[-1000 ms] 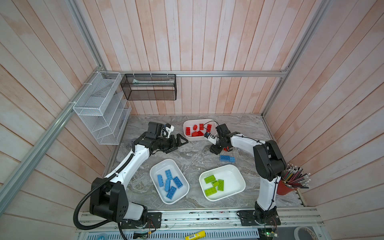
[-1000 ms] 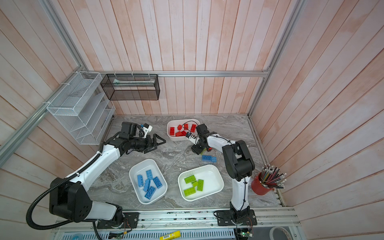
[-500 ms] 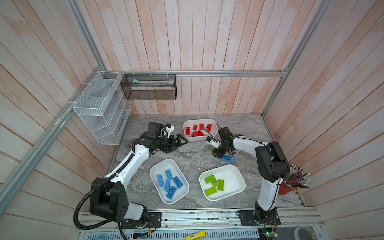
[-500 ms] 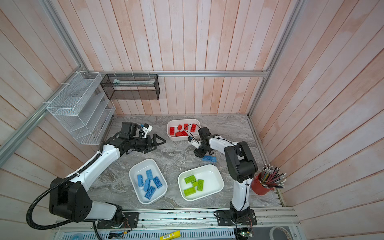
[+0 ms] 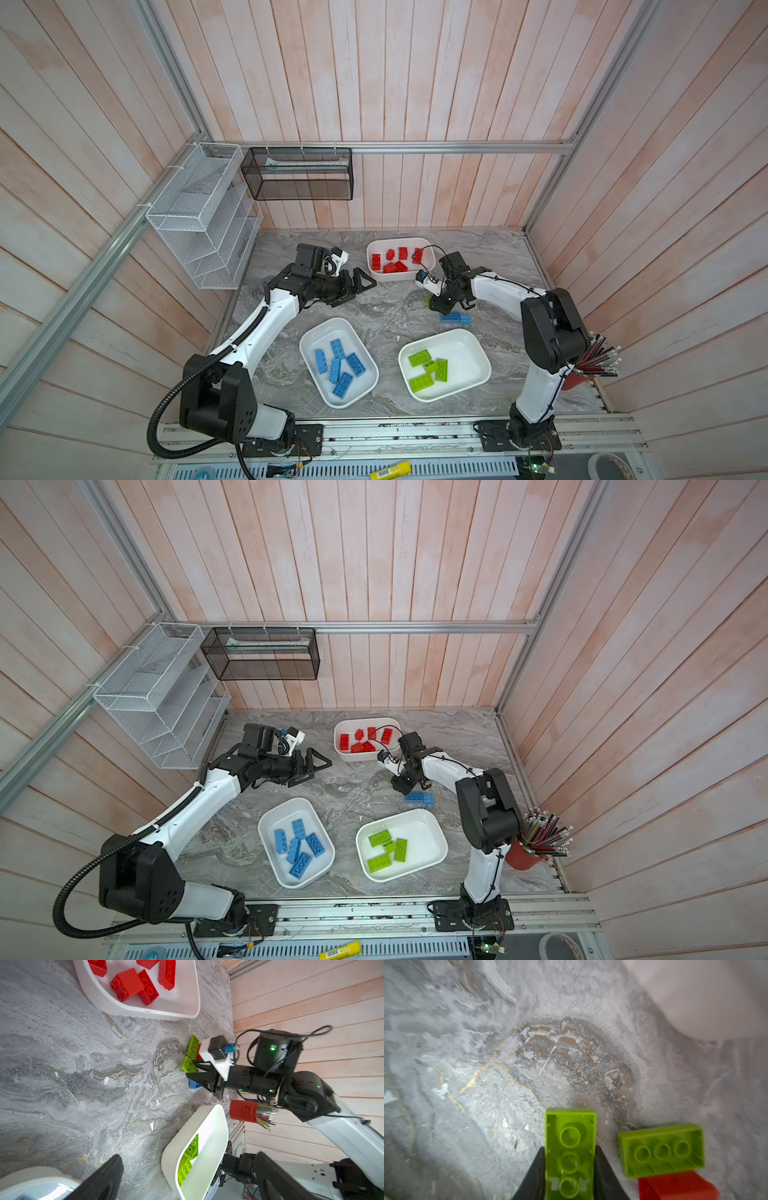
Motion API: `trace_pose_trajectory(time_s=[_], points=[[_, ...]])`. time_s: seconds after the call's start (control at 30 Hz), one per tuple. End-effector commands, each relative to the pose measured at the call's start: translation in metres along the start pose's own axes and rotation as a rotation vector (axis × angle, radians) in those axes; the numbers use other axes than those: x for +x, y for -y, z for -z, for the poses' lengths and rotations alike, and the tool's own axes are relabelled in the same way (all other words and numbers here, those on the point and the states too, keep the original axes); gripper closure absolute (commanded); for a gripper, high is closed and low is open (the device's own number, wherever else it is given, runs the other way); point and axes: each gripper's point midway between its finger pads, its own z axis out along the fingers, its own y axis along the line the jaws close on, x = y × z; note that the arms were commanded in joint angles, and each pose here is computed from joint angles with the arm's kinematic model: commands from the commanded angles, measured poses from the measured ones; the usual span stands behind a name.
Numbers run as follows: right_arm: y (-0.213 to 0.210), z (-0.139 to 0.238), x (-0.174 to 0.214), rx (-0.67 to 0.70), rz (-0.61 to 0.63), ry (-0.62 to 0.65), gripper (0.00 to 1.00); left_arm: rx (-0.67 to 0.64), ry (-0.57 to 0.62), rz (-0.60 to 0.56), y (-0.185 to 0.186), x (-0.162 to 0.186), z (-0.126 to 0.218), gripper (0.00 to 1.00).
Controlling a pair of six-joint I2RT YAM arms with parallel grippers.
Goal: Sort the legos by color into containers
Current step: 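Carry the lime-green brick with the right gripper into the green tray, release, then move the right gripper back to the pile and grasp the red brick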
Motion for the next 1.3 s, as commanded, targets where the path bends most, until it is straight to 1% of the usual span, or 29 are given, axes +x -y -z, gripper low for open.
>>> trace_pose_trajectory(time_s=[0.0, 0.07, 0.13, 0.23, 0.3, 0.37, 0.43, 0.5, 0.57, 0.6, 0.73, 0.8, 0.83, 0.87, 0.93, 1.0, 1.13, 1.2, 1.27], points=[[-0.011, 0.057, -0.028, -0.007, 0.003, 0.126, 0.80, 0.019, 0.013, -0.015, 0.008, -0.004, 0.006, 0.00], [-0.024, 0.074, -0.021, -0.026, 0.021, 0.129, 0.80, 0.038, 0.012, -0.014, 0.013, -0.005, 0.007, 0.00], [-0.043, 0.086, -0.006, -0.049, 0.057, 0.101, 0.80, 0.056, 0.004, -0.012, 0.017, -0.004, 0.007, 0.00], [-0.078, 0.099, 0.029, -0.093, 0.144, 0.012, 0.79, 0.071, -0.006, -0.027, 0.025, -0.001, 0.008, 0.00], [-0.094, 0.107, 0.051, -0.083, 0.196, -0.024, 0.79, 0.087, -0.010, -0.032, 0.031, 0.000, 0.009, 0.00], [-0.100, 0.113, 0.067, -0.057, 0.207, -0.043, 0.79, 0.102, -0.011, -0.037, 0.037, 0.001, 0.009, 0.00], [-0.105, 0.112, 0.088, -0.063, 0.205, -0.093, 0.79, 0.120, -0.014, -0.037, 0.041, 0.003, 0.009, 0.00], [-0.110, 0.104, 0.115, -0.077, 0.211, -0.169, 0.79, 0.129, -0.021, -0.034, 0.043, 0.006, 0.006, 0.00], [-0.113, 0.094, 0.132, -0.091, 0.218, -0.216, 0.78, 0.131, -0.028, -0.032, 0.042, 0.008, 0.005, 0.00], [-0.113, 0.088, 0.134, -0.090, 0.220, -0.217, 0.78, 0.130, -0.030, -0.032, 0.041, 0.009, 0.004, 0.00], [-0.111, 0.068, 0.127, -0.087, 0.213, -0.191, 0.76, 0.129, -0.031, -0.034, 0.041, 0.010, 0.004, 0.00], [-0.113, 0.060, 0.127, -0.098, 0.213, -0.199, 0.72, 0.127, -0.030, -0.035, 0.040, 0.011, 0.005, 0.00], [-0.113, 0.057, 0.129, -0.105, 0.213, -0.211, 0.68, 0.124, -0.030, -0.032, 0.039, 0.011, 0.005, 0.00], [-0.113, 0.056, 0.130, -0.108, 0.211, -0.223, 0.63, 0.122, -0.029, -0.034, 0.039, 0.011, 0.005, 0.00], [-0.111, 0.061, 0.130, -0.098, 0.214, -0.235, 0.49, 0.116, -0.031, -0.033, 0.037, 0.012, 0.006, 0.00], [-0.102, 0.073, 0.115, -0.073, 0.191, -0.183, 0.42, 0.110, -0.029, -0.032, 0.035, 0.012, 0.008, 0.00], [-0.081, 0.108, 0.077, -0.026, 0.125, -0.045, 0.40, 0.107, -0.024, -0.028, 0.033, 0.010, 0.011, 0.00], [-0.062, 0.129, 0.048, -0.007, 0.049, 0.076, 0.40, 0.108, -0.021, -0.028, 0.032, 0.008, 0.011, 0.00], [-0.034, 0.139, 0.030, 0.047, -0.060, 0.157, 0.39, 0.111, -0.024, -0.028, 0.032, 0.007, 0.010, 0.00]])
